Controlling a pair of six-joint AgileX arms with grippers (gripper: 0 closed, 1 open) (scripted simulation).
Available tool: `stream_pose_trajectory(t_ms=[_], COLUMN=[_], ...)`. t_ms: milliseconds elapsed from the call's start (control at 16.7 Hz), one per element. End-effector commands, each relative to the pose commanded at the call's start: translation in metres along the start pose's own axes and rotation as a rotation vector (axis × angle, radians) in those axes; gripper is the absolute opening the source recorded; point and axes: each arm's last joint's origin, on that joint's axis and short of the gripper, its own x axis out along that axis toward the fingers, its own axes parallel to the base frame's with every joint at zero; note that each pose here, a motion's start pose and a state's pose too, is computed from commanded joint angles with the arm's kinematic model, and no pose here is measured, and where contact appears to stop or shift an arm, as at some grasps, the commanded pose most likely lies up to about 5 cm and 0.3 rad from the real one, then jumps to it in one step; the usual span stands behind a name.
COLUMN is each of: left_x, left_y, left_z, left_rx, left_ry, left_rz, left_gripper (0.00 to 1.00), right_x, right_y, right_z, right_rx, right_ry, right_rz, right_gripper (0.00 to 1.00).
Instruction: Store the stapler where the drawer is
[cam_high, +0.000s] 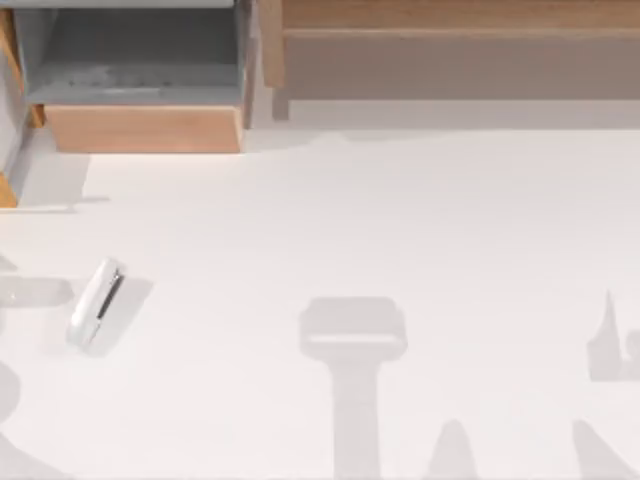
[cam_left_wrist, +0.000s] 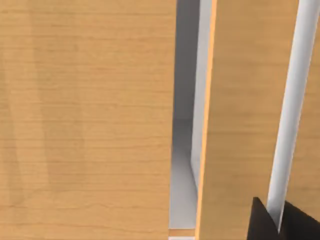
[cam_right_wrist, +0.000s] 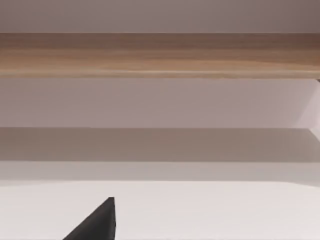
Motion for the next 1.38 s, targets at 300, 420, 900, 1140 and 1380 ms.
stream_pose_trajectory(t_ms=[300, 420, 900, 1140, 1380], left_x=[-0.005, -0.009, -0.068, -0.068, -0.068], left_y=[0.0, 0.0, -0.002, -0.002, -0.002], left_z=[0.0, 0.0, 0.0, 0.0, 0.0], left_rx=[0.006, 0.007, 0.006, 0.006, 0.006], left_ry=[0.0, -0.001, 0.0, 0.0, 0.0], left_rz=[0.004, 0.005, 0.004, 0.004, 0.004], left_gripper=[0.0, 0.0, 0.0, 0.08, 0.38], right_x=[0.0, 0.0, 0.0, 0.0, 0.0], right_y=[0.0, 0.0, 0.0, 0.0, 0.0], right_z=[0.0, 0.0, 0.0, 0.0, 0.0], right_rx=[0.0, 0.0, 0.0, 0.0, 0.0], right_ry=[0.0, 0.0, 0.0, 0.0, 0.0], right_rz=[0.0, 0.0, 0.0, 0.0, 0.0], right_gripper=[1.0, 1.0, 1.0, 1.0, 1.0])
